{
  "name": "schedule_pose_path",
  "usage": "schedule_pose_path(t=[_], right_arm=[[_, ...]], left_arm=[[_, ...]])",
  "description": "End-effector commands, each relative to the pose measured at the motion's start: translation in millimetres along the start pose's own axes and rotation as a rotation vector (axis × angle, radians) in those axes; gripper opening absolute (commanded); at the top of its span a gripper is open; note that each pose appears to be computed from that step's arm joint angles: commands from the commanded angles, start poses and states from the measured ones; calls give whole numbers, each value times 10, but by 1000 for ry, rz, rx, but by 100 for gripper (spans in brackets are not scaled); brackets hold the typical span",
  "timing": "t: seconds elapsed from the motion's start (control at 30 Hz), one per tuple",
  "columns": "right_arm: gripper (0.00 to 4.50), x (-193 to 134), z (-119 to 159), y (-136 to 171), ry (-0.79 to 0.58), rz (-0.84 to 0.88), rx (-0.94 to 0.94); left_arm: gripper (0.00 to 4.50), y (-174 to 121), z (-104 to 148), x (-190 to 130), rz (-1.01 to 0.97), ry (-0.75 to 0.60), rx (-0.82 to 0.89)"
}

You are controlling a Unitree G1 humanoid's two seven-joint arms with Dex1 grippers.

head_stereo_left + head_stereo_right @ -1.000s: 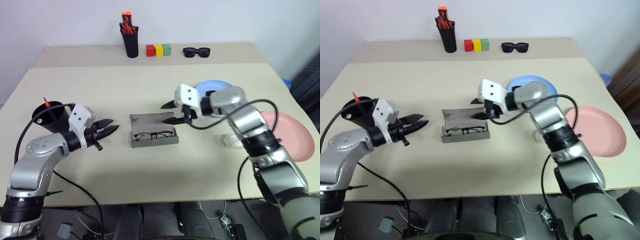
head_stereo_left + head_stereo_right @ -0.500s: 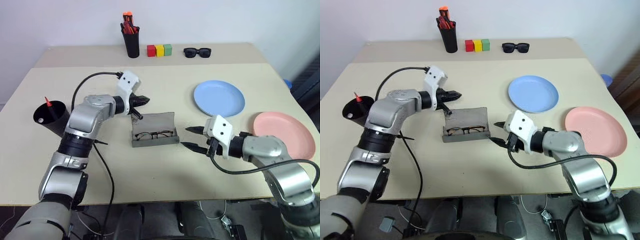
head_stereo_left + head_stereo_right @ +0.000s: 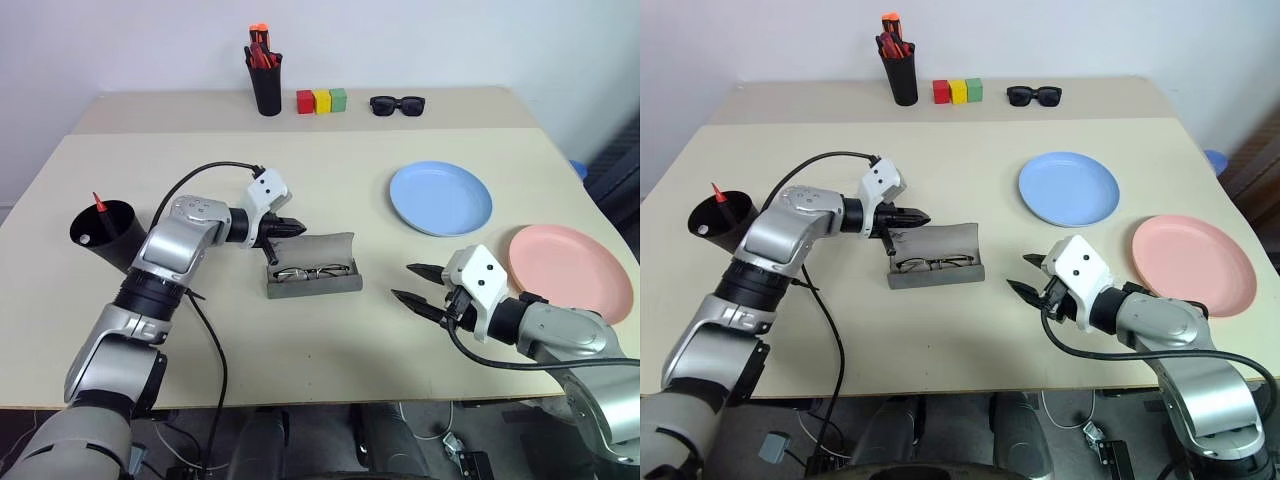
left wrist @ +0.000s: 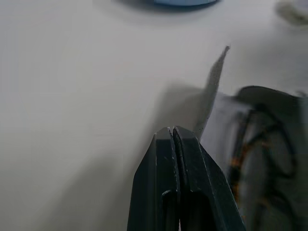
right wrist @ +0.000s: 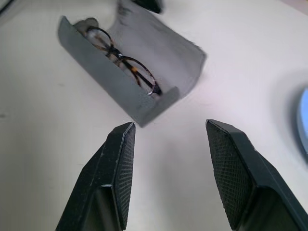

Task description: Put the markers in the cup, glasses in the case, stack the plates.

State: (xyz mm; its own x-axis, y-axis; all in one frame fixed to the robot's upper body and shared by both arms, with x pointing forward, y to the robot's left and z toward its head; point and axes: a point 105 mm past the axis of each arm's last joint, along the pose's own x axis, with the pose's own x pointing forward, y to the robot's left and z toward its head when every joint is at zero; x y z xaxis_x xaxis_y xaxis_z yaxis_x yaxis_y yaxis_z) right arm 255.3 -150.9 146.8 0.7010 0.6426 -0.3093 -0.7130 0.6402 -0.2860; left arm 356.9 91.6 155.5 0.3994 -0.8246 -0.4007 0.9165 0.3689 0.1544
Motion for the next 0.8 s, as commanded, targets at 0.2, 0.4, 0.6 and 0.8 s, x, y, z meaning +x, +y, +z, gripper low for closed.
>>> schedule_pose_path(t=[0.2, 0.4, 0.6, 0.8], right_arm=[[234, 90, -10, -380, 39, -127, -55], [234, 203, -40, -746, 87, -248, -93], [234, 262, 75, -545, 9, -134, -112], [234, 216, 197, -153, -77, 48, -85]], left_arm=[[1, -486, 31, -155, -172, -25, 151], [1, -422, 220, -209, -89, -184, 89], [1, 248, 333, -301, 253, -207, -79], [1, 520, 93, -170, 365, -43, -175]])
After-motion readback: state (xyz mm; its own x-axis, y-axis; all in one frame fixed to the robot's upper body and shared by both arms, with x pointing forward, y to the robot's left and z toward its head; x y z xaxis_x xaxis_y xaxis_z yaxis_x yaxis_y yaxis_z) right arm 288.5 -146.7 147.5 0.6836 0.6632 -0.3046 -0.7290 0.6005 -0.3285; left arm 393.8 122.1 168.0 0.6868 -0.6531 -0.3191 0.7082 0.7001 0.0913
